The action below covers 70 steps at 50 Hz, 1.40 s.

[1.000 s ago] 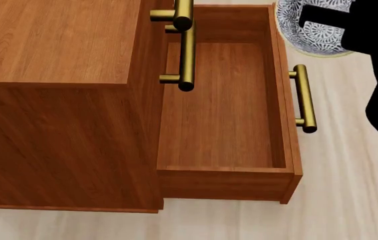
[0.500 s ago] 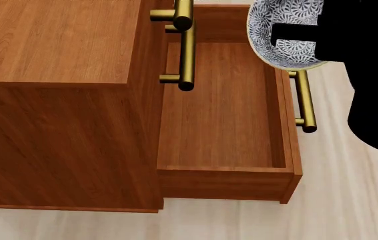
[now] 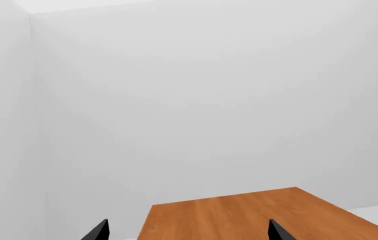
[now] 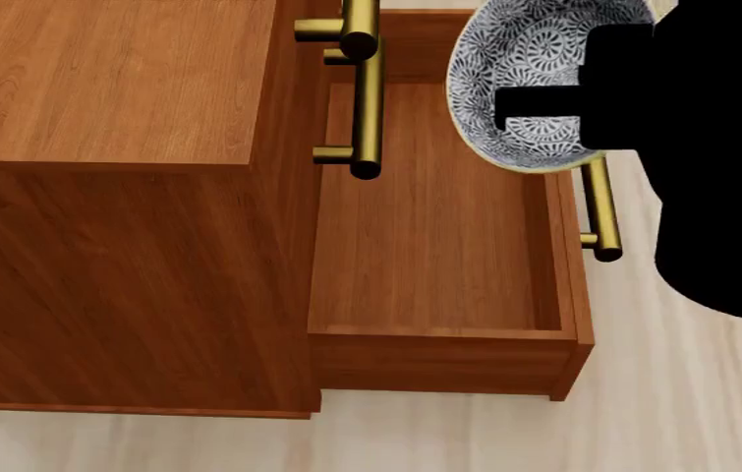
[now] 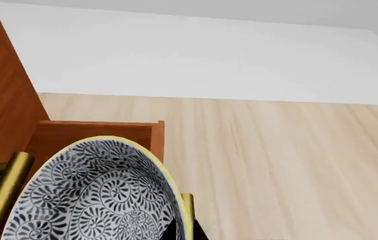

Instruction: Put the bowl in the bottom drawer of the cabinet.

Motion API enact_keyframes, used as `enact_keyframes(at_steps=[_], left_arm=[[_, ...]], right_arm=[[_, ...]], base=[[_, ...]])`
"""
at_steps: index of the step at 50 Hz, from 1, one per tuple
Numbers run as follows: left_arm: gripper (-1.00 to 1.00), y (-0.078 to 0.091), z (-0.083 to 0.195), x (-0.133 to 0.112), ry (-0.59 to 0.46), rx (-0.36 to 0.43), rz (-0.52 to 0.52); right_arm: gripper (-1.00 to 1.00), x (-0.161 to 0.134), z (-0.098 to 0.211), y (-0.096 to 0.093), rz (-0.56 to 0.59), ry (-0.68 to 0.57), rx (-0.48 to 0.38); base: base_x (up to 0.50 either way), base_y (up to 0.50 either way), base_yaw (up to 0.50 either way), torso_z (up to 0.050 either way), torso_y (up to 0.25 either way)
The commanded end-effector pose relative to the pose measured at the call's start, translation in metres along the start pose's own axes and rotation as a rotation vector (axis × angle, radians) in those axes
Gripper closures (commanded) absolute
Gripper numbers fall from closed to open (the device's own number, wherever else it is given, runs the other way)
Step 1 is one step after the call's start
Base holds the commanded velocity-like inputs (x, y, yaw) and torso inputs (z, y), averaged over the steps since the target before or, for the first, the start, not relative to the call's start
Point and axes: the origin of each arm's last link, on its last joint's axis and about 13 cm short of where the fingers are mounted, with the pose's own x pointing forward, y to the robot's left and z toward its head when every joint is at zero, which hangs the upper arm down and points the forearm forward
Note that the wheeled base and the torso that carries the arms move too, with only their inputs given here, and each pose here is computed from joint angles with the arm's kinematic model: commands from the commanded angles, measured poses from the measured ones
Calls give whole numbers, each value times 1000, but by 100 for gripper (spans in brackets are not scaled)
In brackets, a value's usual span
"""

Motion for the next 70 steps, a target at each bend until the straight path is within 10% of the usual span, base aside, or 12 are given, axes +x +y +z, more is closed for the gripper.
enact_keyframes(at_steps=[1,70], left_arm=[[-100,0,1,0,-1,0,0],[-100,1,-1,-3,5,5,5]], right_arm=[[100,-1,-3,2,28,6,-35],[100,18,-38,21,118,104,-105]], base=[[0,0,0,0,0],[0,0,0,0,0]])
